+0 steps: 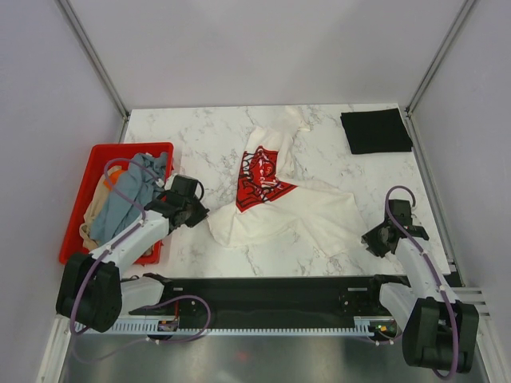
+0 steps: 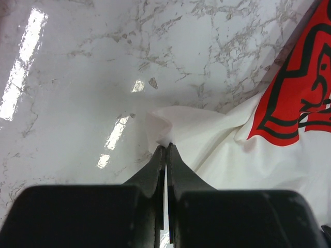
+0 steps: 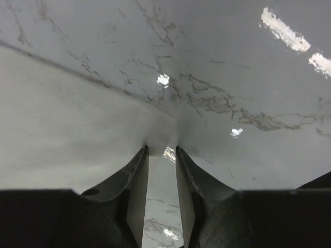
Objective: Fold and stack the t-shirts
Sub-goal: Flatten the tshirt out
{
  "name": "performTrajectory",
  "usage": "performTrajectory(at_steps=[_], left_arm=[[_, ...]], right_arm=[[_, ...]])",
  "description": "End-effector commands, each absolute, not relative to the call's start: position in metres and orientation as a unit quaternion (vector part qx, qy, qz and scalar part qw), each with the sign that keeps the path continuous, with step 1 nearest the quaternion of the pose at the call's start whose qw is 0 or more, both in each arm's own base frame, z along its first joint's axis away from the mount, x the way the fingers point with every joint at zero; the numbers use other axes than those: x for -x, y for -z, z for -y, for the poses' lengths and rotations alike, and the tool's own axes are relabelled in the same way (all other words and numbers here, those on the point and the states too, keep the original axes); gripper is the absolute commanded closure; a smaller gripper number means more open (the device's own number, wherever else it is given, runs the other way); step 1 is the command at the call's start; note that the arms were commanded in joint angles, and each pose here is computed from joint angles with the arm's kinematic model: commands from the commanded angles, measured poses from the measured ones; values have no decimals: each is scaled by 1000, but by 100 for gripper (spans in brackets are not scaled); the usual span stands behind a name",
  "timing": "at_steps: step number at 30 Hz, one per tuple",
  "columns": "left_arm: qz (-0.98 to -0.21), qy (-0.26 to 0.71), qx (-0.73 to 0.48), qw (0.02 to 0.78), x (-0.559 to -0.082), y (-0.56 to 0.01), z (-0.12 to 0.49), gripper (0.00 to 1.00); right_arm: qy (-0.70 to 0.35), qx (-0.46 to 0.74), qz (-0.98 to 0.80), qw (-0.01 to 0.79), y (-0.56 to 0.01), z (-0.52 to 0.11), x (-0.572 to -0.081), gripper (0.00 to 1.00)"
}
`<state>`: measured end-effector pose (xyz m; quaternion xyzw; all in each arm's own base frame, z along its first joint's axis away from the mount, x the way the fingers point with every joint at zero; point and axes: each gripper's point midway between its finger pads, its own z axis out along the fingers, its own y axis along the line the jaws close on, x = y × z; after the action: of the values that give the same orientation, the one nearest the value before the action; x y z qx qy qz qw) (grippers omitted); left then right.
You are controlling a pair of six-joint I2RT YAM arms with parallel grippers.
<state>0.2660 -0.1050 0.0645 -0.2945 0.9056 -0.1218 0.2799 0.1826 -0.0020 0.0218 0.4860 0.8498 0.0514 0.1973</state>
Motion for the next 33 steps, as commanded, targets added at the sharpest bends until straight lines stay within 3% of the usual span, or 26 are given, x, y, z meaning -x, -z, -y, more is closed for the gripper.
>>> performTrajectory(at_steps=[1,12,24,31,33], left_arm=[[-913,140,268,273,-265,-63,114,98],[-907,137,269,294,-263,-67,107,98],[-905,150,266,298,-269,-76,113,98],[-904,154,265,299,-269,-78,114,98],[-903,155,265,302,-270,-80,114,98]], right_arm=[[-45,-501,-833,228,-17,11,-196,64],[18,-482,-840,248,-37,35,-201,59],[29,-485,-846,219,-10,33,-189,59],[41,-486,-840,238,-9,41,-197,68],[42,-485,-840,240,-10,42,-200,75]])
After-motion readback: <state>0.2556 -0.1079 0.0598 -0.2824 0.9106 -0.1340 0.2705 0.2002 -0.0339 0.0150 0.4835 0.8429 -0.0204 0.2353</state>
